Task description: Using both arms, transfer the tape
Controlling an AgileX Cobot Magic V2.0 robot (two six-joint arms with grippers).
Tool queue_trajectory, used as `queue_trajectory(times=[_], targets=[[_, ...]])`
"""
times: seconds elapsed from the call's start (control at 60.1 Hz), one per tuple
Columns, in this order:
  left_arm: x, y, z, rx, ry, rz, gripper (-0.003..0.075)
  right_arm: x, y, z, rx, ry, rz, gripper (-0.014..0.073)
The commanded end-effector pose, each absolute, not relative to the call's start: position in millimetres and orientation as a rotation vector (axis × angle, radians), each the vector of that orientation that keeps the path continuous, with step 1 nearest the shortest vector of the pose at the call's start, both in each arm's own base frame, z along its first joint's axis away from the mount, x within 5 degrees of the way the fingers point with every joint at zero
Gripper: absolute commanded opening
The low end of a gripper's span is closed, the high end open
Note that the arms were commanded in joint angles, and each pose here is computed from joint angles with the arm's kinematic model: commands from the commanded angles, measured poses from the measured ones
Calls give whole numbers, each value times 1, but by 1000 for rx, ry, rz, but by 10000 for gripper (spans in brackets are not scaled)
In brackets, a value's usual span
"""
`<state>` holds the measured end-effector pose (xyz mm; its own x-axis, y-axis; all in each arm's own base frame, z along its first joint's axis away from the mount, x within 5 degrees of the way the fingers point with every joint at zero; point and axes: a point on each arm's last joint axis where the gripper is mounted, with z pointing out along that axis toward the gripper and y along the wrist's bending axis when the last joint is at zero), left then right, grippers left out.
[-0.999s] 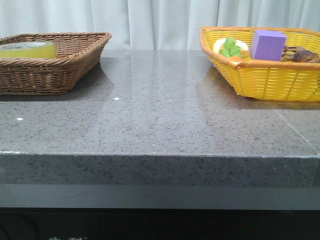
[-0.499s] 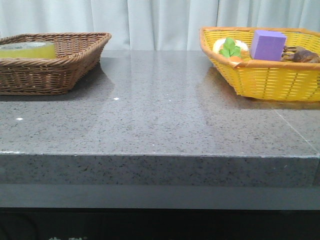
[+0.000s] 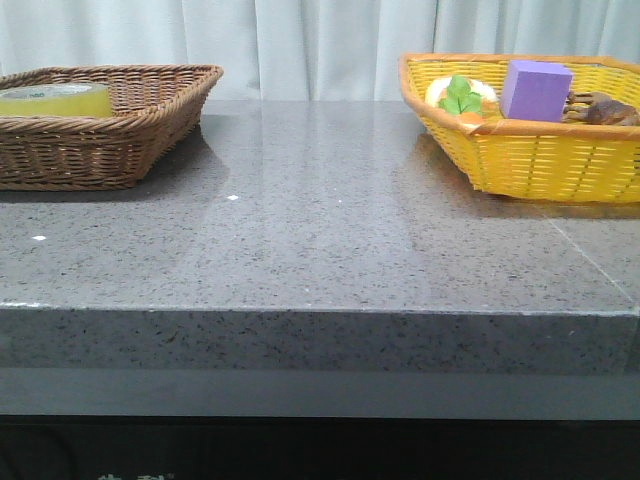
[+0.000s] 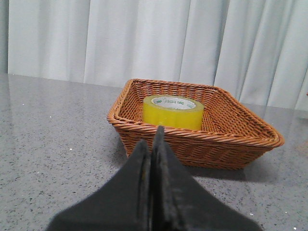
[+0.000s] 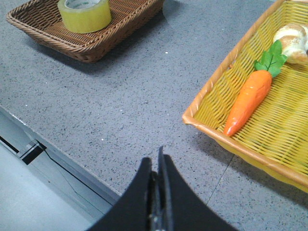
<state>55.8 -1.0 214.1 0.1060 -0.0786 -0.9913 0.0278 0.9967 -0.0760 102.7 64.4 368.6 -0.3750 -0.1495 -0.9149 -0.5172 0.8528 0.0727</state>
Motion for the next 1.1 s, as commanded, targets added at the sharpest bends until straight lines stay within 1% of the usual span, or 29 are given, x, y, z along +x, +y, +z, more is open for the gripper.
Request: queue_trajectory(times=[0.0,0.433,0.566,0.682,0.799,0.949,1.082], targets=[[53,0,220,-57,1368,-80,-20,104,64,382,-470,1852,430,-90],[53,0,220,-57,1368,-80,-20,103,63,382,-470,1845,432,-90],[53,0,220,-57,1368,-80,-20,96,53,374,-414,1827,404,-90],[53,0,220,-57,1368,-80,-20,92,38,357,-291,1784,330,-90],[53,0,220,-57,1368,-80,-20,82,22,338,-165,1671,252,-90],[53,0,220,-57,1368,-80,-20,65,9,301,-46,1536,156,-90],[53,0,220,-57,1368,-80,-20,55,4,269,17,1456,119,-90]])
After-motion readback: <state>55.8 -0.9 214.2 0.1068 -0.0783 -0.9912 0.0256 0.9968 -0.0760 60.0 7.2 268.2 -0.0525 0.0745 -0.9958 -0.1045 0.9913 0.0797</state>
